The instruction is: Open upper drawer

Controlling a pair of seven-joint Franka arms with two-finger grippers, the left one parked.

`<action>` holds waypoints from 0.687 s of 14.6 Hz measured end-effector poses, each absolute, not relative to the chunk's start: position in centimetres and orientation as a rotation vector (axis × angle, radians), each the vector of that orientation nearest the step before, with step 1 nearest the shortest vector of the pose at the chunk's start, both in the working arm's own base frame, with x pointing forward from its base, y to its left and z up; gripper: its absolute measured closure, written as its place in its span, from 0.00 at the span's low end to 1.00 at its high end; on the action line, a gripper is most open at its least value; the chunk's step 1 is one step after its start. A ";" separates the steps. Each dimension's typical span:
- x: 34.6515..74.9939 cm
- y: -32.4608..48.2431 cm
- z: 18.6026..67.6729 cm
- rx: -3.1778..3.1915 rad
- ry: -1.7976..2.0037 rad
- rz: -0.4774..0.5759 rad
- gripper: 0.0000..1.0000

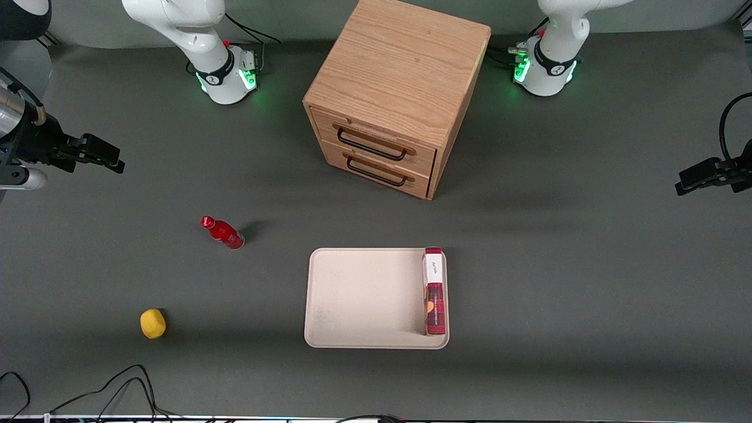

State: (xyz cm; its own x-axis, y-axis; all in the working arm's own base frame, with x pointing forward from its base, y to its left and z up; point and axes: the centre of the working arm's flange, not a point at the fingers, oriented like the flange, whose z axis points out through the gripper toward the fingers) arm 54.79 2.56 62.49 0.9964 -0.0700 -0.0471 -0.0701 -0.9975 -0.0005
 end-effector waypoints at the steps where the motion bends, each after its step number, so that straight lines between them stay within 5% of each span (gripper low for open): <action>1: 54.8 2.6 62.5 -3.137 0.110 0.074 0.00; 10: 54.9 5.4 61.6 -2.985 0.066 0.117 0.00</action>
